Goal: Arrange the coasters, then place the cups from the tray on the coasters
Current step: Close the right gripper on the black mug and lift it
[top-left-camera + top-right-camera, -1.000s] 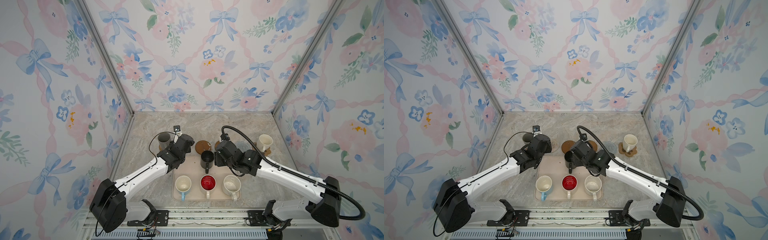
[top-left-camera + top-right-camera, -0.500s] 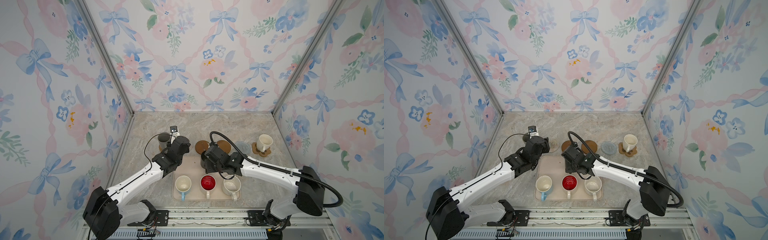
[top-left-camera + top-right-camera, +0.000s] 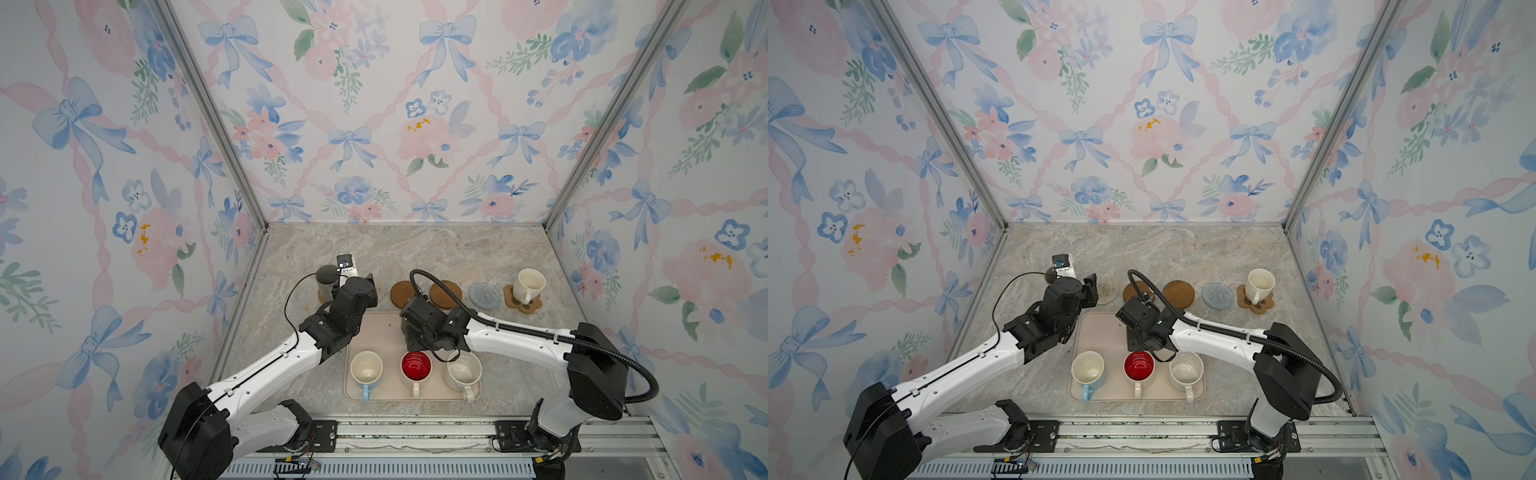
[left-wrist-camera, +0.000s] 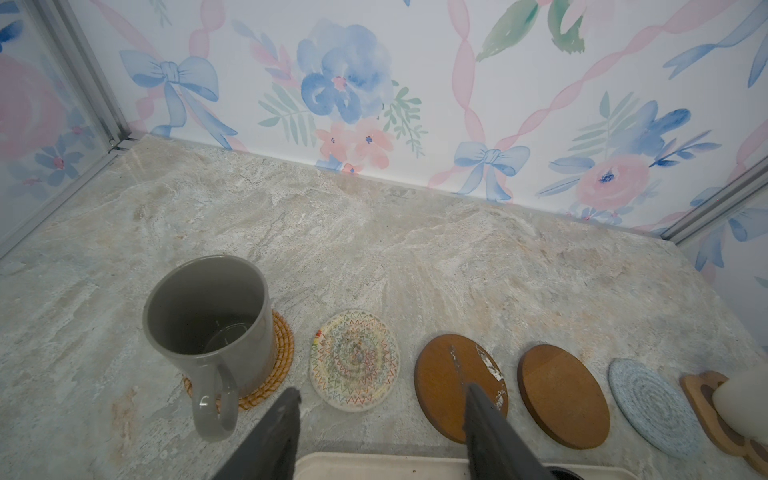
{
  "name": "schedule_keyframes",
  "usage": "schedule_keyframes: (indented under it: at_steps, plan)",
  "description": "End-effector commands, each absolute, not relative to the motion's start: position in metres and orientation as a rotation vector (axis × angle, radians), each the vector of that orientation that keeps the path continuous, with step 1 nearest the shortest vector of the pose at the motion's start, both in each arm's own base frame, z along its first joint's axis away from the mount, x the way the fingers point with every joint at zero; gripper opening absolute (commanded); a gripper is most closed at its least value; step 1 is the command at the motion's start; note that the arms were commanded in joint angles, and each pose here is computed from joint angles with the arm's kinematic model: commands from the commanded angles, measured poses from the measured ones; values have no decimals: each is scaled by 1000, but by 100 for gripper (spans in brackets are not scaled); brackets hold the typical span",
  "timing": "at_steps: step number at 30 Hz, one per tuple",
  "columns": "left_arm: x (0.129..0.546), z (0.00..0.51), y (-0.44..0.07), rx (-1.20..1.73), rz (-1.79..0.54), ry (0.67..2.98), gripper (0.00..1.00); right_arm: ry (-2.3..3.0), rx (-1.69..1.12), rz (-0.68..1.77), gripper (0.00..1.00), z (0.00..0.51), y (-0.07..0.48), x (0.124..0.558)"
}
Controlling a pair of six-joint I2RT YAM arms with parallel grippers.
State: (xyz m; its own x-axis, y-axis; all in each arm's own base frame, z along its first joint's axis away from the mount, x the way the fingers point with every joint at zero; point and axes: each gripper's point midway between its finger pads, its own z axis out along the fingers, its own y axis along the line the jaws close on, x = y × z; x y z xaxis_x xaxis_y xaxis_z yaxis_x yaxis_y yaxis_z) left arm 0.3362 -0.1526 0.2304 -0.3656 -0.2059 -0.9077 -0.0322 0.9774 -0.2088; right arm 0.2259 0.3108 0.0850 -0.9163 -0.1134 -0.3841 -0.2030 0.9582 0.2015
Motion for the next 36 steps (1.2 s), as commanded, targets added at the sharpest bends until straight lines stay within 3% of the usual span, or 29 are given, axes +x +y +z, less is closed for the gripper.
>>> schedule_keyframes:
  at_steps: [1,19,24,29,36]
  plan:
    - [336,234,-152,-158,-187,1922,59,2744,-208,295,45,81,312,228]
    - [338,228,-143,-179,-183,1927,59,2729,-101,283,39,70,303,257]
    - [339,227,-142,-182,-183,1930,59,2740,-90,263,27,66,300,260]
    - [339,226,-141,-186,-185,1931,59,2737,-98,226,2,67,295,261]
    - [339,225,-139,-195,-184,1931,59,2667,-150,109,0,86,280,271]
